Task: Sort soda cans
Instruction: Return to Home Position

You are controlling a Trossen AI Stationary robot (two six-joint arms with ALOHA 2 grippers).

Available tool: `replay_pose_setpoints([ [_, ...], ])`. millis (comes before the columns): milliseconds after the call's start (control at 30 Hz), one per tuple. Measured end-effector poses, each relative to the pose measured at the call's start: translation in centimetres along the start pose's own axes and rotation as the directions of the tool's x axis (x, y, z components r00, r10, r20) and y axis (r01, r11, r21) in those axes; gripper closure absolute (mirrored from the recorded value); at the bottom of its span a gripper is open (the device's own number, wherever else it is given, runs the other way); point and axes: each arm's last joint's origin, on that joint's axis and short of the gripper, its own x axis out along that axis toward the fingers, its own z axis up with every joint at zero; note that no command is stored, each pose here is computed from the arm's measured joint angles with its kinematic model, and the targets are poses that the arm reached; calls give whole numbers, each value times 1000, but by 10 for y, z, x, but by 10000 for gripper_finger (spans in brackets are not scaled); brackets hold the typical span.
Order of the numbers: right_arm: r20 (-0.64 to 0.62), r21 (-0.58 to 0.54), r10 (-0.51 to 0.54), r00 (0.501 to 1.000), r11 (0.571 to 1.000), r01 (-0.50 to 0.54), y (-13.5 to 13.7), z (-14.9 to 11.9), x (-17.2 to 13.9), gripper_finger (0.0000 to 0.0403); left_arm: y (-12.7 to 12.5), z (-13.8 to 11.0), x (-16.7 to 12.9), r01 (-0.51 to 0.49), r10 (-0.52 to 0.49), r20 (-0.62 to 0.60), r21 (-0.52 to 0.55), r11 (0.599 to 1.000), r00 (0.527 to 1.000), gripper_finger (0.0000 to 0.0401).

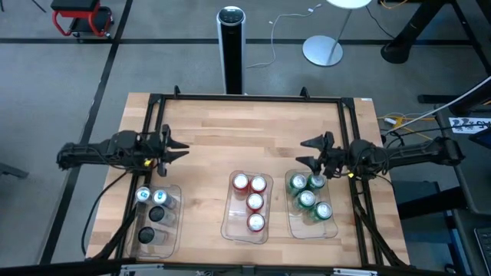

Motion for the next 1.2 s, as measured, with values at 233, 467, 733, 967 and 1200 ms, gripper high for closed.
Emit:
replay_pose_setpoints([
  [233,-16,-15,18,1000,1000,-18,9,-4,-3,27,1,-5,-6,1,-1,31,-1,1000,1000,317],
  [467,-75,-34,-159,984,987,157,-12,-9,-20,27,1,-6,-6,-8,8,16,-1,1000,1000,317],
  [733,-26,2,-210,977,978,211,-4,-16,-40,27,1,-6,-6,-8,8,13,3,1000,1000,317],
  [967,-16,0,-233,972,973,233,5,-19,-48,27,1,-6,-6,-8,8,13,3,1000,1000,317],
  [1200,-64,-66,-117,991,991,113,16,-24,-47,27,1,-6,-6,1,-1,13,-1,1000,1000,317],
])
